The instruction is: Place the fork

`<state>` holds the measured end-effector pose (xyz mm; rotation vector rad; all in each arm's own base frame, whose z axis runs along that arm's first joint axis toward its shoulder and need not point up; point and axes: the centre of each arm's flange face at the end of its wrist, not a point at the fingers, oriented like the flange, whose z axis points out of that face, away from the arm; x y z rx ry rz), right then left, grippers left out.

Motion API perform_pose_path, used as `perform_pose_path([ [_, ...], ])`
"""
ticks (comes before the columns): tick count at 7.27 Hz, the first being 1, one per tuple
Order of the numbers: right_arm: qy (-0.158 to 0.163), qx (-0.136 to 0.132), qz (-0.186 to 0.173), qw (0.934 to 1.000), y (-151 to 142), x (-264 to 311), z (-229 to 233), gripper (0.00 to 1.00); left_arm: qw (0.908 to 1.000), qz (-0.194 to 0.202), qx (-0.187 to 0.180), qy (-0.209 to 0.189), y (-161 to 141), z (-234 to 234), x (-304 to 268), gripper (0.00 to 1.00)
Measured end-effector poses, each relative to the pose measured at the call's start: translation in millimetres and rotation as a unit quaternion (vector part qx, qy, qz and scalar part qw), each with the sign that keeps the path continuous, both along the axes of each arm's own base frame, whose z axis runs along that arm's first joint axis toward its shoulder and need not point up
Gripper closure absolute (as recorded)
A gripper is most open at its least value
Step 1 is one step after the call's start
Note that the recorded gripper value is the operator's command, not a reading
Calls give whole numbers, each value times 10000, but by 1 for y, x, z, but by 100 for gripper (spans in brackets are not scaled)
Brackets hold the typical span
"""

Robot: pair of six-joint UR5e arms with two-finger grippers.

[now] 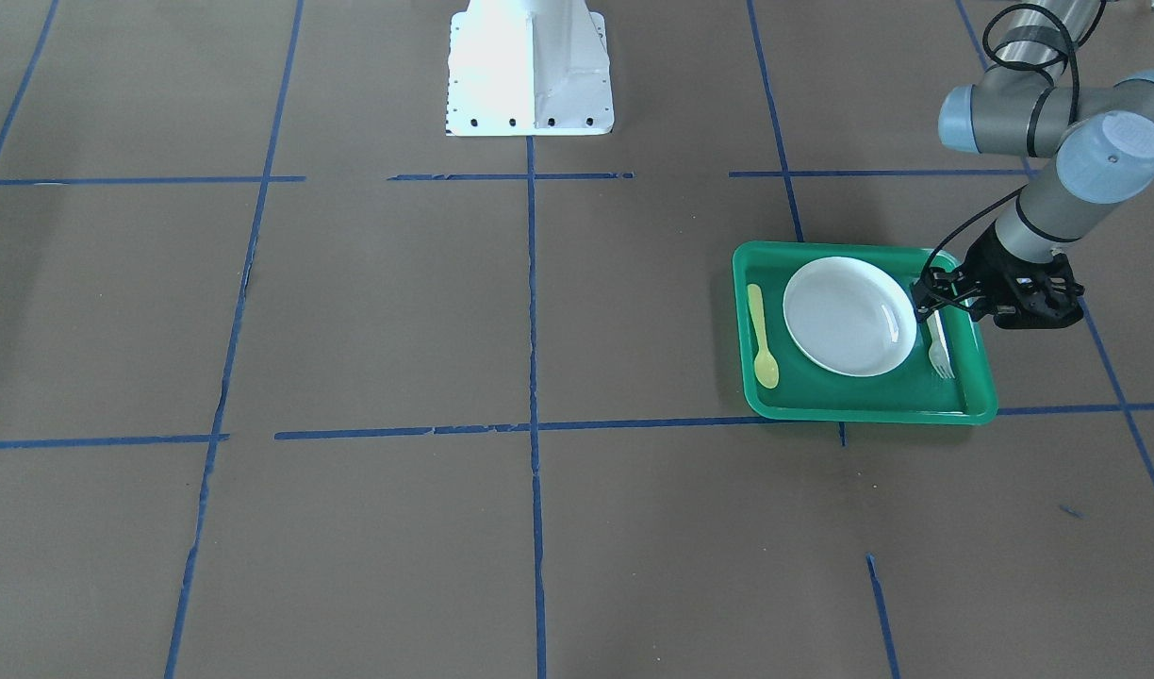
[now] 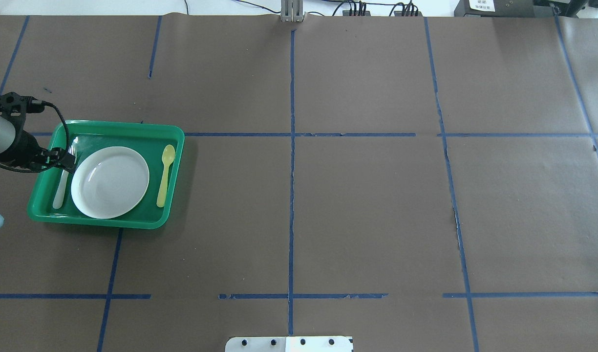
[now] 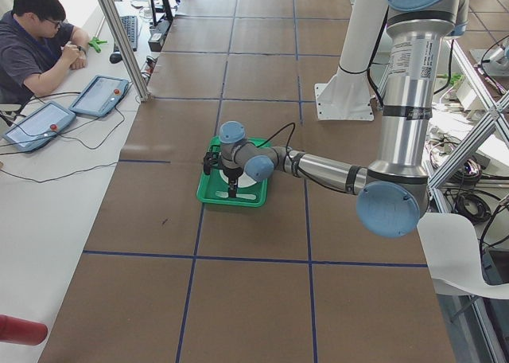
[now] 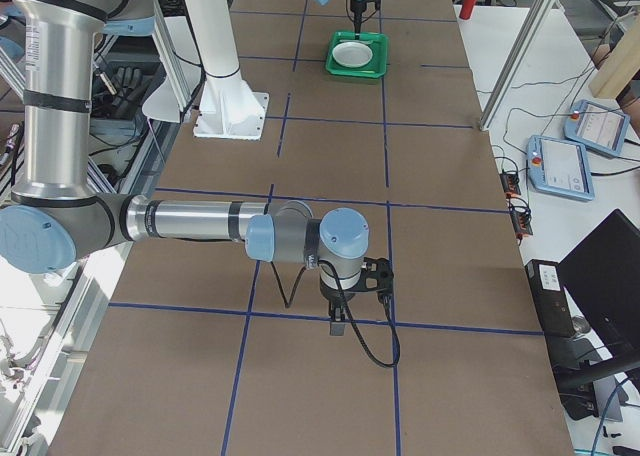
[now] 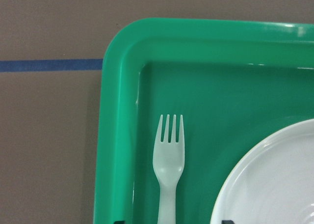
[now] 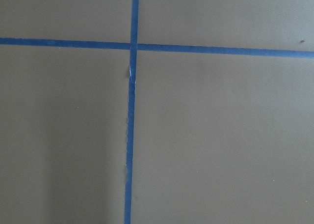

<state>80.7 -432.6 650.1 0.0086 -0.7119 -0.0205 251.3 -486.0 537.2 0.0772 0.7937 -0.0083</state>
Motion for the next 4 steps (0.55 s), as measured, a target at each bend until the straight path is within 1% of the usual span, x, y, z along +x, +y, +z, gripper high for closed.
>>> perform_pose_path([
  [2,0,0,0,10000,0,0,0,0,9993,-220,246,165,-7,-35,-26,0],
  [3,0,0,0,10000,0,0,0,0,9984,-250,467,198,-11,-50,-42,0],
  [4,0,0,0,10000,0,0,0,0,9967,-84,809,55,-20,-57,-68,0],
])
